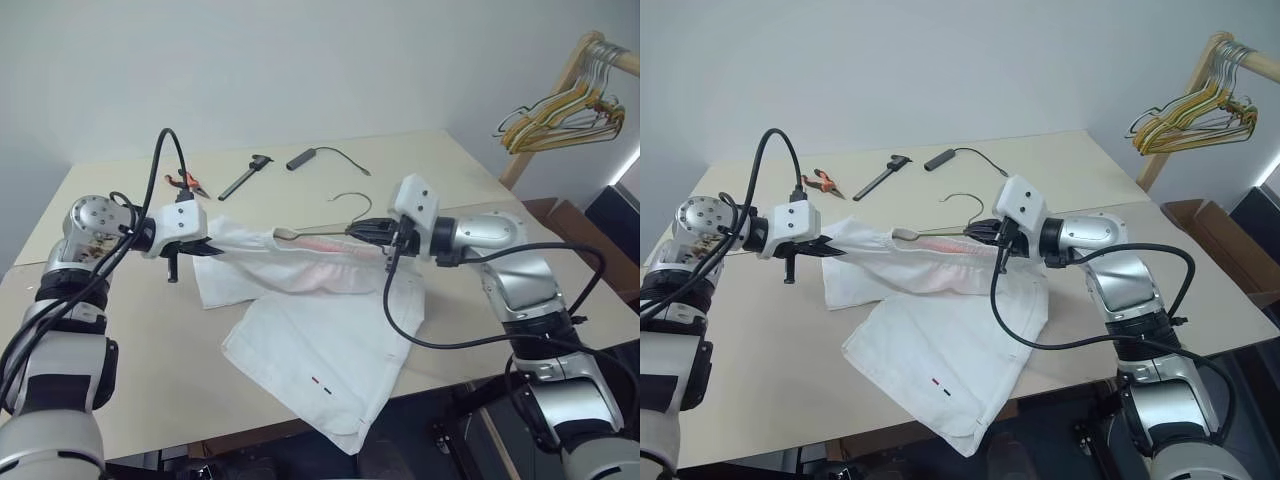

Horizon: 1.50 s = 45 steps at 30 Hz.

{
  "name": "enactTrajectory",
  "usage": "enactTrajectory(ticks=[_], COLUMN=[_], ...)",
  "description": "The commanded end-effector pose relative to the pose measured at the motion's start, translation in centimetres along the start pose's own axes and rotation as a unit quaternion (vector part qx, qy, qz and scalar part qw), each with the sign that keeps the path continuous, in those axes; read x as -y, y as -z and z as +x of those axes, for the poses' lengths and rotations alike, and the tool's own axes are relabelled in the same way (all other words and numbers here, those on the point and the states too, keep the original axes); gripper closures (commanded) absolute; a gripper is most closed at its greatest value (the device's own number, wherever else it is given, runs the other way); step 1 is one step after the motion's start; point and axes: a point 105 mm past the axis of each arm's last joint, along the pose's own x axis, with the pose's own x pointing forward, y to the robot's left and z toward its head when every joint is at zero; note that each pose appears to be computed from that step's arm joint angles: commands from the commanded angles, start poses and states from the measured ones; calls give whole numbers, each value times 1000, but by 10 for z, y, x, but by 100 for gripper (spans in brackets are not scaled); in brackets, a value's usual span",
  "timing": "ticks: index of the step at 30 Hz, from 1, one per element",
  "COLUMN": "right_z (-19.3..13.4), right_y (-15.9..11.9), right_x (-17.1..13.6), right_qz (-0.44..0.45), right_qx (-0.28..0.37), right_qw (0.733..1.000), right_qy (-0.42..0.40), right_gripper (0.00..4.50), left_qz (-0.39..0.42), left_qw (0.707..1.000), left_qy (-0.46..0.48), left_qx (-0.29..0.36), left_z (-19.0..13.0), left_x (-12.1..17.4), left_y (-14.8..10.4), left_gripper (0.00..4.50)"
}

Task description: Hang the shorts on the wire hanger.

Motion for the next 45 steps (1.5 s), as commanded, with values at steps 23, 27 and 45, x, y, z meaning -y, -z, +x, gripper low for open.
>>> enactTrajectory(ticks=[23,27,45], right_z=[-7,-5,3], right_y=[-23,-32,-64], right_x=[2,1,16], right_qz=[-6,-18,-49], right_qx=[35,33,13], right_qw=[999,999,999], right_qy=[19,2,-19], right_gripper=[450,450,450], left_qz=[11,29,68], left_qw=[1000,998,988], left_qy=[0,-36,44], left_qx=[25,33,128], left_z=[-4,-3,21], left_x=[-4,-14,-10], left_y=[-16,-24,-93], left_gripper=[324,266,266])
